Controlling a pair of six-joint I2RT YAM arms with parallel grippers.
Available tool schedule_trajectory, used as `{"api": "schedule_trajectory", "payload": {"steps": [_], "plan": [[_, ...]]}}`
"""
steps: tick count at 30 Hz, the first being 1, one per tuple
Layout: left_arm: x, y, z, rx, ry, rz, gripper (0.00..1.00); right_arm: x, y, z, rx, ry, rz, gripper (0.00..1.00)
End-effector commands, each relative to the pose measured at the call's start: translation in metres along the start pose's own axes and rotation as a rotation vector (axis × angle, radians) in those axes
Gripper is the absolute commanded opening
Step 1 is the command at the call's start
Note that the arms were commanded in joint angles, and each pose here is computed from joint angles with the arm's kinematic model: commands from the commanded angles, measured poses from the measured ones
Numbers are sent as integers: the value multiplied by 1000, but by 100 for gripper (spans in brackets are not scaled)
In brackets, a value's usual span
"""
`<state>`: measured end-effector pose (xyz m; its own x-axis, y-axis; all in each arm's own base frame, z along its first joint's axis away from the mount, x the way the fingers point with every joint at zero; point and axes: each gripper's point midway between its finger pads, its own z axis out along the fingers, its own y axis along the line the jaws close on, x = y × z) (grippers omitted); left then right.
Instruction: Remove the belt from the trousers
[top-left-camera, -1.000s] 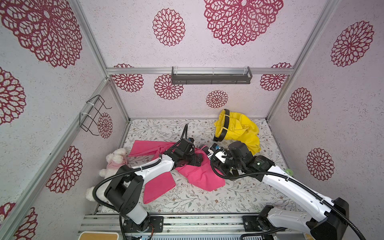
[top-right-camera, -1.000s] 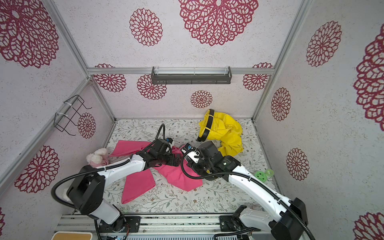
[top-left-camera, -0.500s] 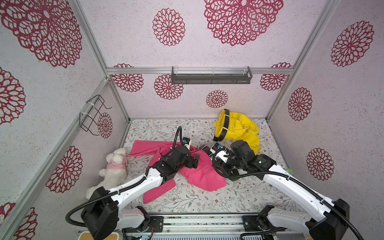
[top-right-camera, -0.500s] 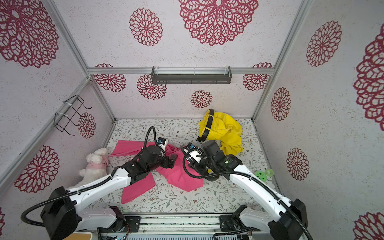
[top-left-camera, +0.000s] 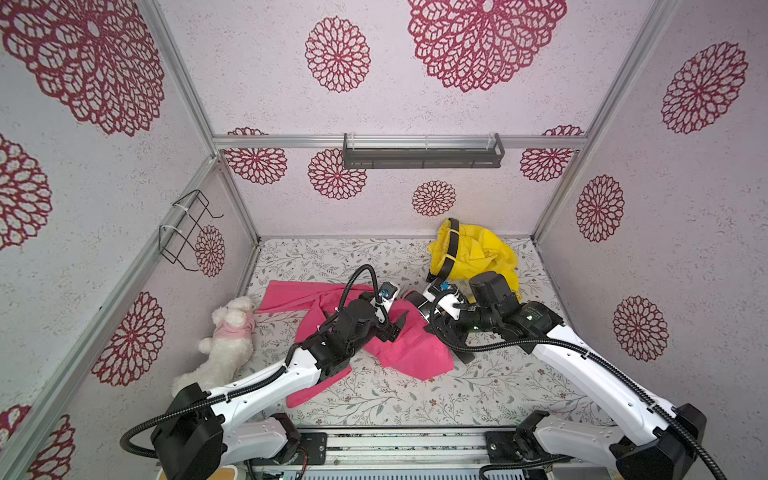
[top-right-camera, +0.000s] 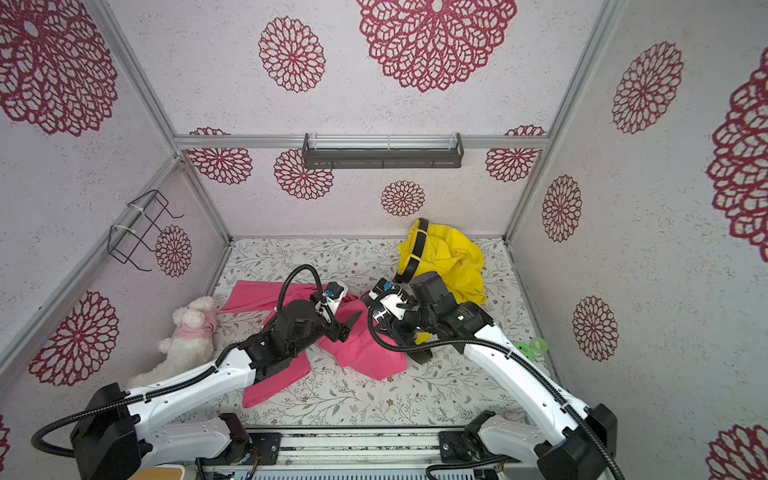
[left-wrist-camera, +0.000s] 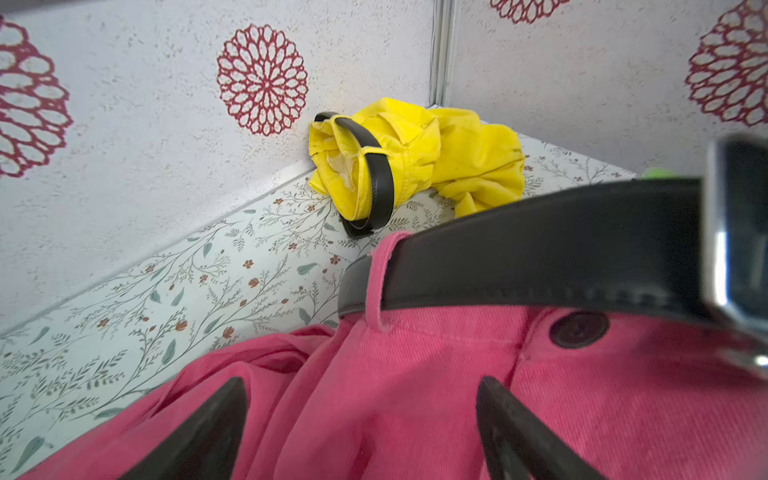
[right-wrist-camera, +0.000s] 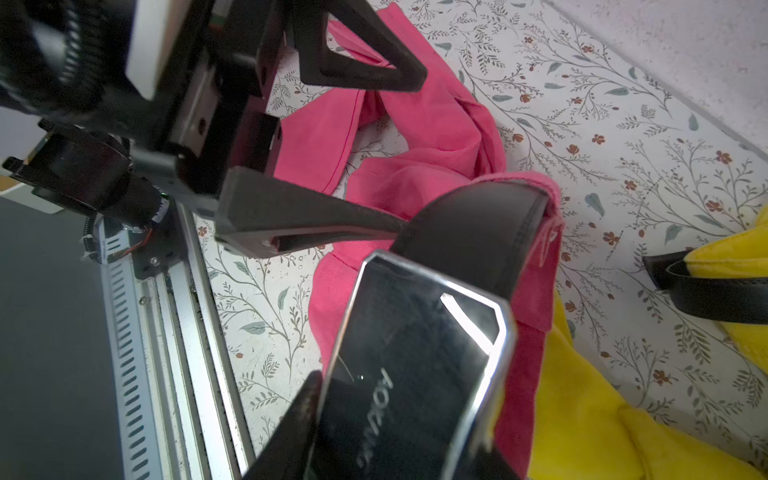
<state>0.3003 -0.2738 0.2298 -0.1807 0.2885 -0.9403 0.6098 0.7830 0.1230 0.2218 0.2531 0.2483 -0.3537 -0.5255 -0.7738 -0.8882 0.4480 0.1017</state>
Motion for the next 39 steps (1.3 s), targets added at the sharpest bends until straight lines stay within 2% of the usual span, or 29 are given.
{"api": "schedule_trajectory", "payload": {"steps": [1, 7, 15, 18, 21, 23, 24, 25, 28, 31, 34, 38, 39], "plan": [[-40, -9, -4, 52, -124, 46, 84, -38, 13, -25, -44, -135, -72, 20], [-46, -22, 11, 109, -142, 71, 77, -39, 17, -25, -73, -142, -67, 20], [-52, -25, 33, 99, -186, 78, 68, -40, 20, -28, -89, -156, -54, 19], [-55, -28, 35, 115, -209, 86, 59, -40, 20, -30, -93, -158, -49, 19], [-56, -27, 39, 109, -220, 84, 43, -38, 16, -29, -86, -155, -38, 19], [-58, -27, 38, 113, -226, 83, 22, -35, 11, -29, -76, -156, -23, 19], [-58, -27, 37, 112, -223, 84, 7, -32, 5, -28, -59, -153, -7, 19], [-57, -25, 37, 103, -211, 83, 0, -29, -1, -27, -42, -147, 8, 19], [-46, -6, 32, 8, -103, 50, 0, -16, -33, -20, 69, -100, 75, 19], [-18, 21, 21, -133, 104, -5, 0, -11, -62, -6, 177, -61, 129, 21], [21, 34, 3, -218, 286, -68, 0, -8, -77, 18, 182, -31, 168, 23], [64, 43, -11, -298, 439, -143, 0, -1, -106, 54, 227, 5, 180, 26], [73, 45, -13, -323, 480, -168, 0, 0, -112, 64, 237, 12, 172, 29]]}}
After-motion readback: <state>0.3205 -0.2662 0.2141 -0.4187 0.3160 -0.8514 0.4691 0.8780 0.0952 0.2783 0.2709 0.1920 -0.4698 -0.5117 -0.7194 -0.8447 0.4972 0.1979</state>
